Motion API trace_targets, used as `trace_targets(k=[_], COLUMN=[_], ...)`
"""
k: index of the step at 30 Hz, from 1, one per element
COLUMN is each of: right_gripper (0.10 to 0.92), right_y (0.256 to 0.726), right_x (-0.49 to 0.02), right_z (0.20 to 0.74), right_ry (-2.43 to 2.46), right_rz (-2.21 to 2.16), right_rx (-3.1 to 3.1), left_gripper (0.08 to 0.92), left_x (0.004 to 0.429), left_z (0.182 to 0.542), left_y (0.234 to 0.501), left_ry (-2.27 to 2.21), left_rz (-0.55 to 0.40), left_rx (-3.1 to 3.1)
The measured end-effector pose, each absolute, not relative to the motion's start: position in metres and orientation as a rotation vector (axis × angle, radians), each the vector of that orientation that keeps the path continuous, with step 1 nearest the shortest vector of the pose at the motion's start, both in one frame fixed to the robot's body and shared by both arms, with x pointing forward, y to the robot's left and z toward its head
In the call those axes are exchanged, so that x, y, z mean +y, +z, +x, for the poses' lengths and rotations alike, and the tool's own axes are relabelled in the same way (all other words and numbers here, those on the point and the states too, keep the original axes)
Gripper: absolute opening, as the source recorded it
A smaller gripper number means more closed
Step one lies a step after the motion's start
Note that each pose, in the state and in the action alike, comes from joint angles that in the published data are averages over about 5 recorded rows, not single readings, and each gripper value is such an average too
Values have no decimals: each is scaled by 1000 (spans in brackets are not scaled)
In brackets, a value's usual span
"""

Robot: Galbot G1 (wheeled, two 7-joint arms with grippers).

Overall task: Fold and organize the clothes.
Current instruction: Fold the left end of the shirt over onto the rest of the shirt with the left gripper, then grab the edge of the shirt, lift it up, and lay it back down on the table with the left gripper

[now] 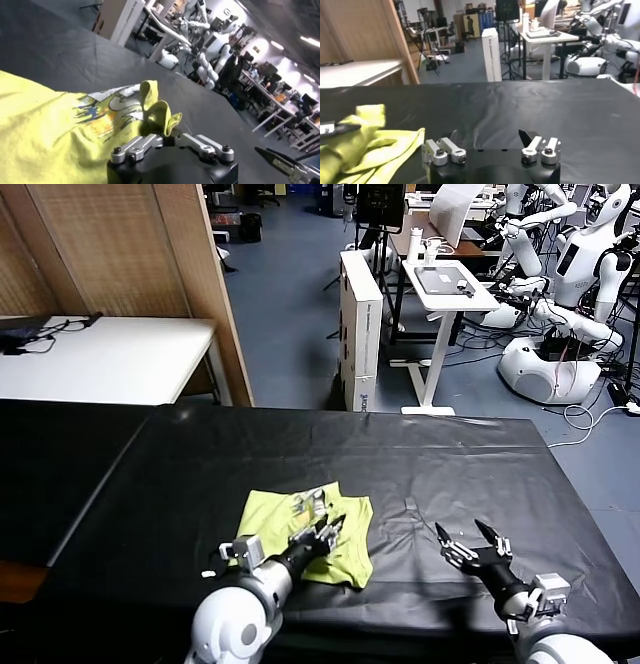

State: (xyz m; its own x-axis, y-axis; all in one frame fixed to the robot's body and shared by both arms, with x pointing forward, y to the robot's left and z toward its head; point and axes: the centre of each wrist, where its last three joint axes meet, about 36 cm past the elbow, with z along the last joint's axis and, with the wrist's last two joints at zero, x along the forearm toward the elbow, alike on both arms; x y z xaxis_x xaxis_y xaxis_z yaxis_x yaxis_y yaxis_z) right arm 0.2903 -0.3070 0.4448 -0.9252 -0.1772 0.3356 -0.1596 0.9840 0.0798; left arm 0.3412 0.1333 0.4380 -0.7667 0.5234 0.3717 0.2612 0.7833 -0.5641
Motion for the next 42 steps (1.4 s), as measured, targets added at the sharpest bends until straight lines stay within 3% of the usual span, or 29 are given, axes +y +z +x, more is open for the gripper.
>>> trace_targets(k=[4,8,18,25,33,42], right_gripper=[907,907,907,907,907,907], right_y=[449,449,431,412,395,418], right_x=[-303,-296,-245,-215,-214,-226], right_z=[295,303,336,338,331,320], right_ry=[-45,-14,75,255,403,104], right_rz=[288,342,519,710,694,681], right_rx=[-2785,-2781,-2834,-2743,-2655,-2793], left_gripper=[761,892,907,907,907,907], left_x=[133,145,208,228,245,250], left_z=[335,333,333,327,324,322], left_y=[441,449,446,438,429,416], left_ry=[683,651,361,203,165,191], left_rz=[-582,-556,-385,-274,-185,-149], left_rx=[-2457,-2525,-2780,-2840,-2857,-2856])
